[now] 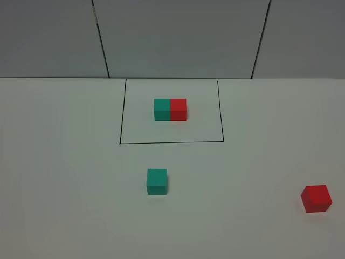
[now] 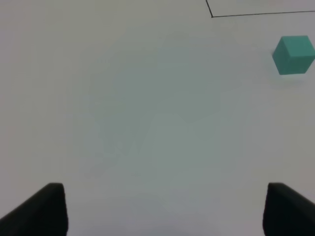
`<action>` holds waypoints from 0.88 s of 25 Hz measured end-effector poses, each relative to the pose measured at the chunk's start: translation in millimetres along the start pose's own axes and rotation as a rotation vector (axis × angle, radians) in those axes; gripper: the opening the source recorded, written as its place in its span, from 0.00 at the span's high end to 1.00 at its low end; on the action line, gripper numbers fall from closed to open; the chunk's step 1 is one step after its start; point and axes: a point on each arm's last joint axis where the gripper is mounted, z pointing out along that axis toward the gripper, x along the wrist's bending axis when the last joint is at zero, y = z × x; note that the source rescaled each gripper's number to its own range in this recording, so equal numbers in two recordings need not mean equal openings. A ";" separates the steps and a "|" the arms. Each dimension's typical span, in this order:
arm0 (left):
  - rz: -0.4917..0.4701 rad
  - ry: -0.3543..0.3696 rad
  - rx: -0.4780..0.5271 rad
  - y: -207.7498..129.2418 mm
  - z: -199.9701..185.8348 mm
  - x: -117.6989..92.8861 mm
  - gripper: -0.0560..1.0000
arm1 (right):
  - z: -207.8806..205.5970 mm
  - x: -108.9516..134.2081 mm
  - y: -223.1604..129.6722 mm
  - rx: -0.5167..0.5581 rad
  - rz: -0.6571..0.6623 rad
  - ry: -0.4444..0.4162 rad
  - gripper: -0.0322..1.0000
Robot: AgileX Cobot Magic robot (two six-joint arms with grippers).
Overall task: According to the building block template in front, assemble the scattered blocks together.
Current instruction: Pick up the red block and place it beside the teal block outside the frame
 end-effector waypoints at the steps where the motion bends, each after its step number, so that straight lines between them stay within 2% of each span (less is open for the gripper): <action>1: 0.000 0.000 0.000 0.0 0.0 0.0 0.18 | 0.0 0.0 0.0 0.000 0.001 0.000 0.41; 22: 0.000 0.000 0.000 0.0 0.0 0.0 0.19 | 0.0 0.0 0.0 0.000 0.000 0.000 0.41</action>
